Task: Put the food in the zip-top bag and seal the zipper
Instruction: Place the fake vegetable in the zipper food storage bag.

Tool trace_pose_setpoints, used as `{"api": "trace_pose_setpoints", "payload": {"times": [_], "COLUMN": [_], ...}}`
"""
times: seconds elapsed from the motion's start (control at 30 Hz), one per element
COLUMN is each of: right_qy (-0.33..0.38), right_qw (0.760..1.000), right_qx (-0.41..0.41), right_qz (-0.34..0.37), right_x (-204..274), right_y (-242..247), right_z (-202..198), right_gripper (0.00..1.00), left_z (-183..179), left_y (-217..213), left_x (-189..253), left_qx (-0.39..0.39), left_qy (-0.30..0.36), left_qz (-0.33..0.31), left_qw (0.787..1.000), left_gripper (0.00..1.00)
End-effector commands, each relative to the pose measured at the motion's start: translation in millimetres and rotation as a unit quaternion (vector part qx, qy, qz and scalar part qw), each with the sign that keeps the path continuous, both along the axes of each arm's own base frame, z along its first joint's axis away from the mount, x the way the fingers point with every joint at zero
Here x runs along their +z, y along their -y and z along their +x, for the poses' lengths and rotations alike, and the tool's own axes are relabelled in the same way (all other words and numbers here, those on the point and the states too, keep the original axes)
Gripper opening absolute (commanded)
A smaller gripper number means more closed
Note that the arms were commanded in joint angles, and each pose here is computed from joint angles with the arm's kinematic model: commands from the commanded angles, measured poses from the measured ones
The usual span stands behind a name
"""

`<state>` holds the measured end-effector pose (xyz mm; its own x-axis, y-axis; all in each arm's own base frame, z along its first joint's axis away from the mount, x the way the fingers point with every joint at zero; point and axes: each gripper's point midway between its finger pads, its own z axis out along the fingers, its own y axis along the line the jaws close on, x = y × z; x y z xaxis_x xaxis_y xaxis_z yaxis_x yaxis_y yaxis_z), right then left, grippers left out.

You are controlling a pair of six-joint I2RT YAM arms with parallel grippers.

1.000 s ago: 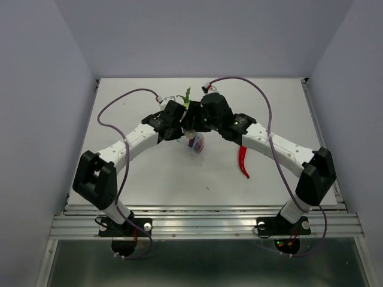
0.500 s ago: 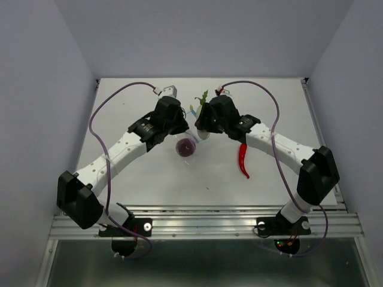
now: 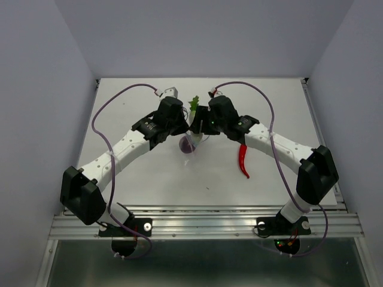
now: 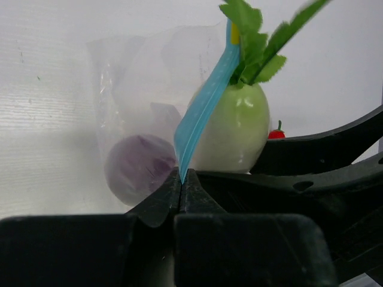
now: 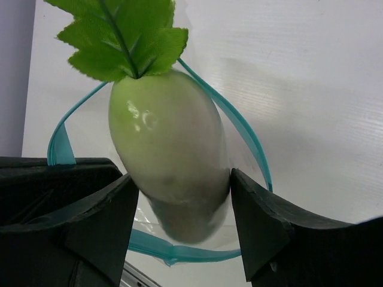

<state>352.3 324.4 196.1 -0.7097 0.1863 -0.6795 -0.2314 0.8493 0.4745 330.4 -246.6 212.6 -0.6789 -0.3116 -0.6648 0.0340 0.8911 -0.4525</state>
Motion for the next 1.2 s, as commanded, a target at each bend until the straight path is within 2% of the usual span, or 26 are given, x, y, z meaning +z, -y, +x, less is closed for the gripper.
{"api": "trace_pose_setpoints", "payload": {"times": [0.0, 0.23, 0.4, 0.53, 0.8, 0.9, 0.97, 1.1, 1.17], "right_qy": [0.016, -0.002, 0.014, 0.048, 0.08, 0.078, 0.072, 0.054, 0.045], "right_qw": [0.999, 0.998, 0.998, 0.999, 0.997, 0.997, 0.997, 0.998, 0.999], "right_qx": [0.039, 0.065, 0.054, -0.005, -0.01, -0.005, -0.004, -0.009, -0.015], "right_qz": [0.008, 0.0, 0.004, -0.016, -0.002, 0.001, 0.001, -0.009, -0.022], "right_x": [4, -12, 1, 13, 37, 35, 31, 15, 4], "right_y": [-11, -9, -5, 11, -7, -16, -20, -17, -11], "right_z": [-5, -23, -21, -2, 23, 30, 32, 30, 27], "right_gripper": [0.69, 0.74, 0.72, 0.73, 0.73, 0.65, 0.54, 0.46, 0.39], "left_z": [11, 15, 14, 11, 5, 2, 2, 1, 0], "left_y": [2, 3, 3, 6, 12, 17, 18, 19, 18], "left_x": [13, 9, 8, 6, 1, -1, -3, -4, -4], "left_qx": [0.017, 0.027, 0.025, 0.012, -0.005, -0.014, -0.014, -0.014, -0.012], "left_qy": [0.019, 0.017, 0.016, 0.013, 0.008, 0.006, 0.004, 0.007, 0.011], "left_qz": [-0.015, -0.019, -0.018, -0.022, -0.034, -0.039, -0.04, -0.047, -0.052], "left_qw": [1.0, 0.999, 0.999, 1.0, 0.999, 0.999, 0.999, 0.999, 0.999], "left_gripper": [0.0, 0.0, 0.0, 0.0, 0.0, 0.0, 0.0, 0.0, 0.0]}}
